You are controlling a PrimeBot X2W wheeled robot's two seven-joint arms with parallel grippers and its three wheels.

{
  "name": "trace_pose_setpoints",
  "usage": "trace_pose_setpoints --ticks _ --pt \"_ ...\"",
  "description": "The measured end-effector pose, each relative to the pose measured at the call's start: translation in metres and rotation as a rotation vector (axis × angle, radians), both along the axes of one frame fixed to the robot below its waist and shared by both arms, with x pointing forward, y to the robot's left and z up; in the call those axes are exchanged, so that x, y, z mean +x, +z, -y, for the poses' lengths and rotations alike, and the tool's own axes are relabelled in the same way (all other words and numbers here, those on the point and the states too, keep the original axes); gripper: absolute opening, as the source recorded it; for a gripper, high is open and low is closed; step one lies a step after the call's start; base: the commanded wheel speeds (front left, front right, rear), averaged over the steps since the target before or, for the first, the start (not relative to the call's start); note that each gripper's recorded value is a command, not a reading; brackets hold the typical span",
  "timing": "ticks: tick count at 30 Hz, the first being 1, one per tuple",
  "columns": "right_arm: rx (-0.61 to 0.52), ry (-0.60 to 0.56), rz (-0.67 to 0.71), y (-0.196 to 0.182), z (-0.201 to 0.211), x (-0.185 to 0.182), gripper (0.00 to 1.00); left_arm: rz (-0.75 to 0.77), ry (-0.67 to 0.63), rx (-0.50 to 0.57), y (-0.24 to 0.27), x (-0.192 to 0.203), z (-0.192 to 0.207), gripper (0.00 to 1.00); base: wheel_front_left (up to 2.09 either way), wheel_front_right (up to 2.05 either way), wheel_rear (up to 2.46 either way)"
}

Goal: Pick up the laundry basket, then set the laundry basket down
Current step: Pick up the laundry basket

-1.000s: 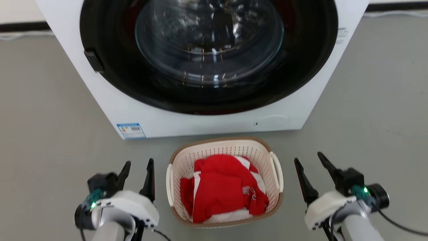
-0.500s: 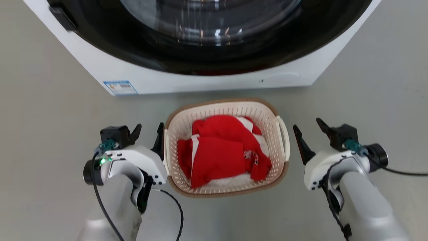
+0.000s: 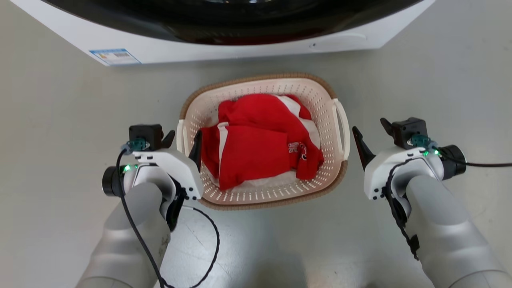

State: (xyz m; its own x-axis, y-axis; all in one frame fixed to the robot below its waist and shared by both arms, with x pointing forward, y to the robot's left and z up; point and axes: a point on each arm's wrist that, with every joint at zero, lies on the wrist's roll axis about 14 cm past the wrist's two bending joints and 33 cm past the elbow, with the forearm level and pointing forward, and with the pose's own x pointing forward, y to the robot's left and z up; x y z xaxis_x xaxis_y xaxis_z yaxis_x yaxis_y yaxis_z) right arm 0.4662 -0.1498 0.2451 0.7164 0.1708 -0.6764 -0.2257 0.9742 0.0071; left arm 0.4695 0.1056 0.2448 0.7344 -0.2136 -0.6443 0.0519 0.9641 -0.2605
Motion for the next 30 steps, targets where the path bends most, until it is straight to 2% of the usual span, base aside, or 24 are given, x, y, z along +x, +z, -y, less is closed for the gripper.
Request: trace_pose_setpoints --ticks 13,30 --pt "0.028 0.020 -0.099 -0.043 -0.012 0.001 1.00 -0.122 -0.017 0.037 -0.048 -0.005 0.000 1.00 0.00 0.00 0.00" --pt "0.055 0.031 -0.117 -0.059 -0.021 0.003 1.00 -0.164 0.017 0.101 -0.067 -0.006 -0.017 1.00 0.00 0.00 0.00"
